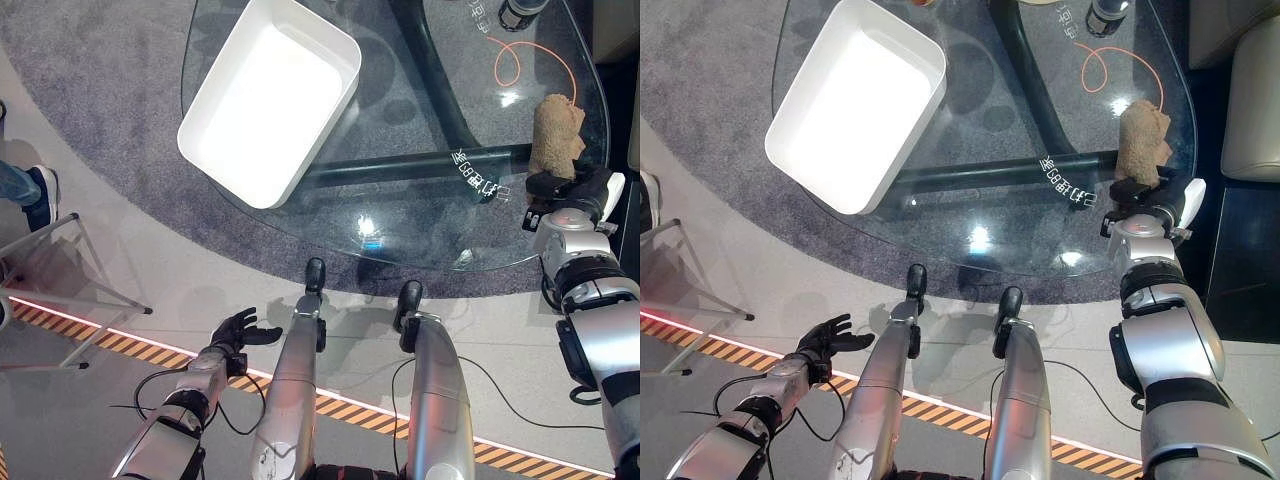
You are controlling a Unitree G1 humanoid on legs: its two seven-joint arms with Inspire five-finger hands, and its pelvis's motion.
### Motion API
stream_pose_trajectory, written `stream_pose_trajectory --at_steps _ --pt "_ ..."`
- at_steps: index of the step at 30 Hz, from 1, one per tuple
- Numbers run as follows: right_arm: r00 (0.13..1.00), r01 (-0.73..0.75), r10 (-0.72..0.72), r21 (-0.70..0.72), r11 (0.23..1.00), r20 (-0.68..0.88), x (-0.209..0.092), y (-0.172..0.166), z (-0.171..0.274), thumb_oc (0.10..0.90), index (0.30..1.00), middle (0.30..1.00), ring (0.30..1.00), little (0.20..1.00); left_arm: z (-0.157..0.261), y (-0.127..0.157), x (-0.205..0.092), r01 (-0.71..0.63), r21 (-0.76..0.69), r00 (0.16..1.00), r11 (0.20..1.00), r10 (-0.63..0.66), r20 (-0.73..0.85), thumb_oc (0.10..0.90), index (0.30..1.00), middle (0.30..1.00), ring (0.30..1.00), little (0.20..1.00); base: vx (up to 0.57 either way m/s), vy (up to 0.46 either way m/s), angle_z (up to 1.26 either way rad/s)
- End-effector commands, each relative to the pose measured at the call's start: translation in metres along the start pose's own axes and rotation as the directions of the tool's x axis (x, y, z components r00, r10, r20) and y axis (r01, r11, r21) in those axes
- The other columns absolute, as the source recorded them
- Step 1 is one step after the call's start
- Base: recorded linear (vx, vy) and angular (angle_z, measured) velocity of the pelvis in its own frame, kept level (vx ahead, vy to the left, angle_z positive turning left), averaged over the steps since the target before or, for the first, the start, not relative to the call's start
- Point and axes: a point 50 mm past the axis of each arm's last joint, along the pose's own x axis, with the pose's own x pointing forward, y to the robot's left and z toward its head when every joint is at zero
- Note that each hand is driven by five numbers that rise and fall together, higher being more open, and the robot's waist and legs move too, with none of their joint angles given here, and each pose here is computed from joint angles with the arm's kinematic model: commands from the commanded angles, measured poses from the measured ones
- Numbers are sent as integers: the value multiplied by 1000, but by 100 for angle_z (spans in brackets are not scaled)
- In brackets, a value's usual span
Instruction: Wipe the table with a cloth and put it in the basket.
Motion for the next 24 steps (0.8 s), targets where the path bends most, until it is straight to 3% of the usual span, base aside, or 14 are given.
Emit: stream_pose_trajectory --at_steps 1,12,16,19,24 --pt "995 -5 16 -114 993 94 5 -11 8 100 300 300 300 200 -17 24 -5 -65 41 996 997 68 -62 800 900 900 900 900 0 0 0" --pt "886 -160 296 -363 918 358 -29 46 60 100 300 300 300 200 -13 20 -4 -59 40 997 997 61 -45 800 900 900 900 900 0 0 0" --pt "777 -211 456 -503 838 434 -56 75 75 100 300 300 300 200 -15 19 -5 -55 41 998 998 56 -42 800 900 900 900 900 -9 6 -2" --pt "744 -224 497 -535 815 446 -63 83 77 100 300 300 300 200 -16 17 -6 -51 41 998 998 52 -40 800 900 900 900 900 -1 2 -1" --pt "617 -258 642 -654 712 455 -93 109 79 100 300 300 300 200 -17 12 -6 -42 43 998 998 43 -34 800 900 900 900 900 0 3 -2"
